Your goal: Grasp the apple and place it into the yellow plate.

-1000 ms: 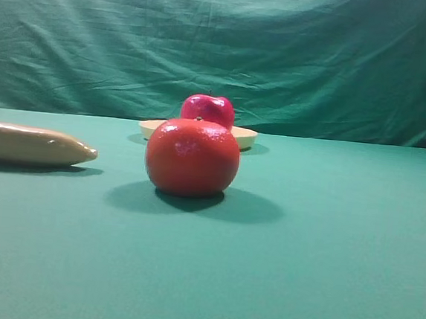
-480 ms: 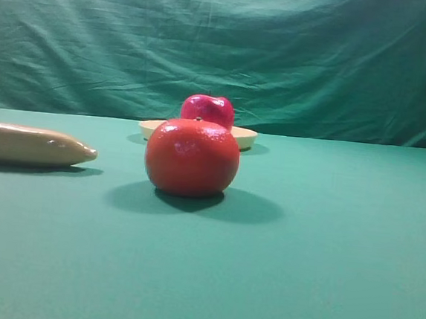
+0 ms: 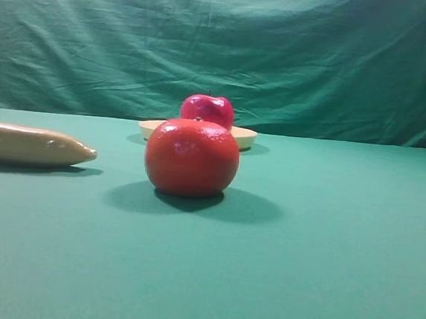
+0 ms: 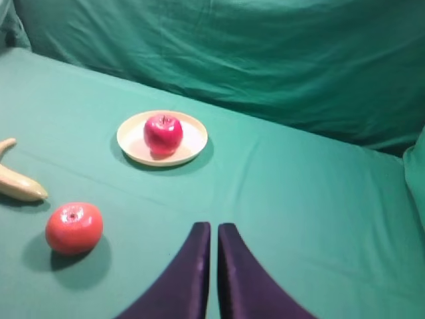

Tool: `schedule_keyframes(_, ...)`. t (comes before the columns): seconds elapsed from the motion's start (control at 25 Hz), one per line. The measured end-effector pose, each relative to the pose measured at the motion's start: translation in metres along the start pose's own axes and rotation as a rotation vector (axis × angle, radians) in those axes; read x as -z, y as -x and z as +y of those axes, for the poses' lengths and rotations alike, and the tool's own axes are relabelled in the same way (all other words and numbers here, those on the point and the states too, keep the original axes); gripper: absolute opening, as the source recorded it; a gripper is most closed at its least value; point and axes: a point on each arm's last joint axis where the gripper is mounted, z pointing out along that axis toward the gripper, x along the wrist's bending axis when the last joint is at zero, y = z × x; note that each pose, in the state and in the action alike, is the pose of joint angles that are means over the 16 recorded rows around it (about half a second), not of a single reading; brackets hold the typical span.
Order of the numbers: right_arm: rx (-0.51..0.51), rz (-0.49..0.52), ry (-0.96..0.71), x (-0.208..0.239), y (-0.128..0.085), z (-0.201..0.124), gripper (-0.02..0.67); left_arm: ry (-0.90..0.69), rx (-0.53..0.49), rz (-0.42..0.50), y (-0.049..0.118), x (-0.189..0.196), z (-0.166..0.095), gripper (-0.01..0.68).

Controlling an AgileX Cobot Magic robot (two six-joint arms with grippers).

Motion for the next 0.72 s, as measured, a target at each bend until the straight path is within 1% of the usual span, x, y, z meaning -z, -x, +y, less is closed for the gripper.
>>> schedule_keyframes(0.48, -0.047, -0.14, 0.109, -0.015, 0.003, -0.068, 0.0, 0.0, 0.0, 0.0, 0.0, 0.0, 0.0, 0.157)
schedule_keyframes(0.72, -0.088, -0.191, 0.117, -0.024, 0.003, -0.1, 0.0, 0.0, 0.0, 0.0, 0.0, 0.0, 0.0, 0.157)
